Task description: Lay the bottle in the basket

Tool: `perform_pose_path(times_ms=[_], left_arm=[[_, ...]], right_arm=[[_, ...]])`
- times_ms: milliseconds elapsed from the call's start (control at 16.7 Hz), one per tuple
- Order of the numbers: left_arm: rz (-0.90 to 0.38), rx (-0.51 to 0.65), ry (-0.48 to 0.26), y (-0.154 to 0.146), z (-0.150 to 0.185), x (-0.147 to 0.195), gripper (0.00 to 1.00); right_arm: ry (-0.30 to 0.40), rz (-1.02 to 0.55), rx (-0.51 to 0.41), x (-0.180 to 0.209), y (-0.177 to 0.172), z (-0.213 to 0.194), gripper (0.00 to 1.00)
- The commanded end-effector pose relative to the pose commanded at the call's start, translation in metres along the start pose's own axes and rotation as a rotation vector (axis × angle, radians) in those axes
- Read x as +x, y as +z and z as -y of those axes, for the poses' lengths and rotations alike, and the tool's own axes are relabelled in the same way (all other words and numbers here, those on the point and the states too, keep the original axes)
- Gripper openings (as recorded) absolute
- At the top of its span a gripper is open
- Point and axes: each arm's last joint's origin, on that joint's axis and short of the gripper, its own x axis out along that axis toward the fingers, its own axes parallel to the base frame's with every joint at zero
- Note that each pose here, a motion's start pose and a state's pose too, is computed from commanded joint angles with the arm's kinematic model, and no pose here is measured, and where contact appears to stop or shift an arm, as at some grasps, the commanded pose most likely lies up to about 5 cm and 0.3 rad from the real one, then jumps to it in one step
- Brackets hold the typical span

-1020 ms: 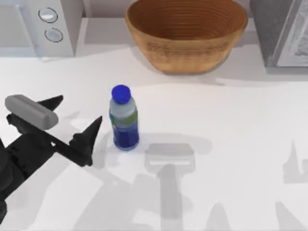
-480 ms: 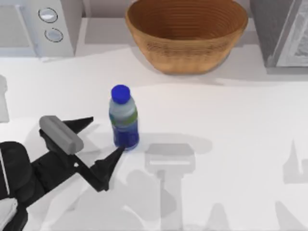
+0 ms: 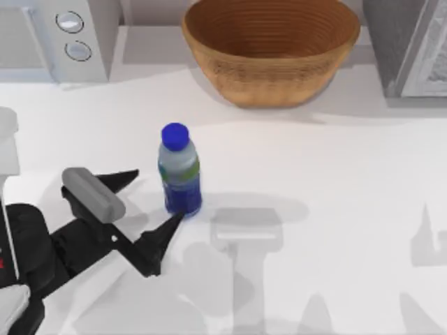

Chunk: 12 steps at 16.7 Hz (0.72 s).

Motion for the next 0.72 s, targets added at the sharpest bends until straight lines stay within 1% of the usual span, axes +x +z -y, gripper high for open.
perform_pose_path(times_ms=[180,720], left_arm=[[0.017,0.009,-0.004,0.003,-0.001,0.012,1.0],[0.015,0.007,-0.003,0.005,0.001,0.055,1.0]], right_arm=[[0.0,0.0,0.0,0.0,0.0,0.0,1.0],[0.0,0.0,0.0,0.0,0.0,0.0,1.0]])
